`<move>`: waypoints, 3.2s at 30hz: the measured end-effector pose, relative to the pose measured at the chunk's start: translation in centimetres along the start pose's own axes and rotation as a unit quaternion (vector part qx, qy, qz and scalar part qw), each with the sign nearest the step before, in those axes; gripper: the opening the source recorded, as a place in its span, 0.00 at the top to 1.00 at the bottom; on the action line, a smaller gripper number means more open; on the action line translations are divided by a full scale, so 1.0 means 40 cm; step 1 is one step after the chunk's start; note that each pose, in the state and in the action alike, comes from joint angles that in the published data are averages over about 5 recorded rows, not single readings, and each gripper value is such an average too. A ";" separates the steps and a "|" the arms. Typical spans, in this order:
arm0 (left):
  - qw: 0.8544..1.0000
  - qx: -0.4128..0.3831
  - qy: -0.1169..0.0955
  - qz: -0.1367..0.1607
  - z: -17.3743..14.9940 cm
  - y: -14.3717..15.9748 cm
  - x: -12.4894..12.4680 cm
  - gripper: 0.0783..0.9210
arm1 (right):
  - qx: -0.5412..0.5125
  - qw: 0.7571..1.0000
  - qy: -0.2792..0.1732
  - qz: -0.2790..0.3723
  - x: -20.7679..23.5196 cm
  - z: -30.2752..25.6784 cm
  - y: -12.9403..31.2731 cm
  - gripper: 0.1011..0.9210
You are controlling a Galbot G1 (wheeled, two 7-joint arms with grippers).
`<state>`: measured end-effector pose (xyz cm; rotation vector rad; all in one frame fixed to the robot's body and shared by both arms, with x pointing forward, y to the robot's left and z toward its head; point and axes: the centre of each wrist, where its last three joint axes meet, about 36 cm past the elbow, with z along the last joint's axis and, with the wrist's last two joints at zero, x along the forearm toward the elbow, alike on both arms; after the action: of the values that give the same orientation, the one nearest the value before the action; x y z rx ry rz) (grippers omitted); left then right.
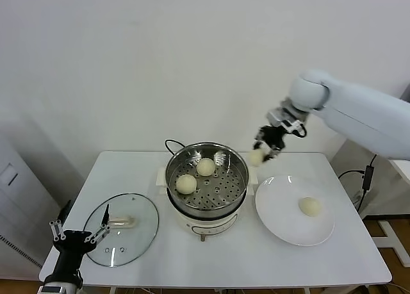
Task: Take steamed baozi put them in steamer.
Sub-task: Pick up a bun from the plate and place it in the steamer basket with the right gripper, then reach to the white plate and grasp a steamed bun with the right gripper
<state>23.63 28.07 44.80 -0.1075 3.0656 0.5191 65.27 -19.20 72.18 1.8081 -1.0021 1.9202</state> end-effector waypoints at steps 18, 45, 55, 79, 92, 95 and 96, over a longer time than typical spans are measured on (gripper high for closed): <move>1.000 0.003 -0.002 -0.001 -0.003 -0.001 -0.012 0.12 | 0.347 0.936 -0.013 -0.058 -0.296 -0.271 -0.063 0.62; 1.000 0.000 -0.006 0.005 -0.005 0.000 -0.017 0.12 | 0.206 0.978 0.015 -0.003 -0.126 -0.077 -0.053 0.12; 1.000 0.000 -0.011 0.011 -0.013 -0.012 -0.023 0.12 | -0.117 0.992 0.041 0.007 -0.019 0.245 0.158 0.12; 1.000 -0.010 0.011 0.017 0.014 -0.031 -0.010 0.12 | -0.341 0.937 0.060 -0.046 -0.385 0.453 0.640 0.12; 1.000 -0.013 0.015 0.016 0.020 -0.031 -0.002 0.12 | -0.357 0.931 0.068 -0.040 -0.475 0.456 0.671 0.13; 1.000 -0.014 0.016 0.017 0.021 -0.030 0.000 0.12 | -0.357 0.931 0.068 -0.039 -0.487 0.454 0.665 0.20; 1.000 -0.014 0.016 0.017 0.021 -0.030 0.000 0.12 | -0.357 0.931 0.068 -0.038 -0.488 0.453 0.664 0.23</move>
<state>23.73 27.22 43.60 -0.0635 3.0965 0.5690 64.10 -45.58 45.40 1.2498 -1.3285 1.3442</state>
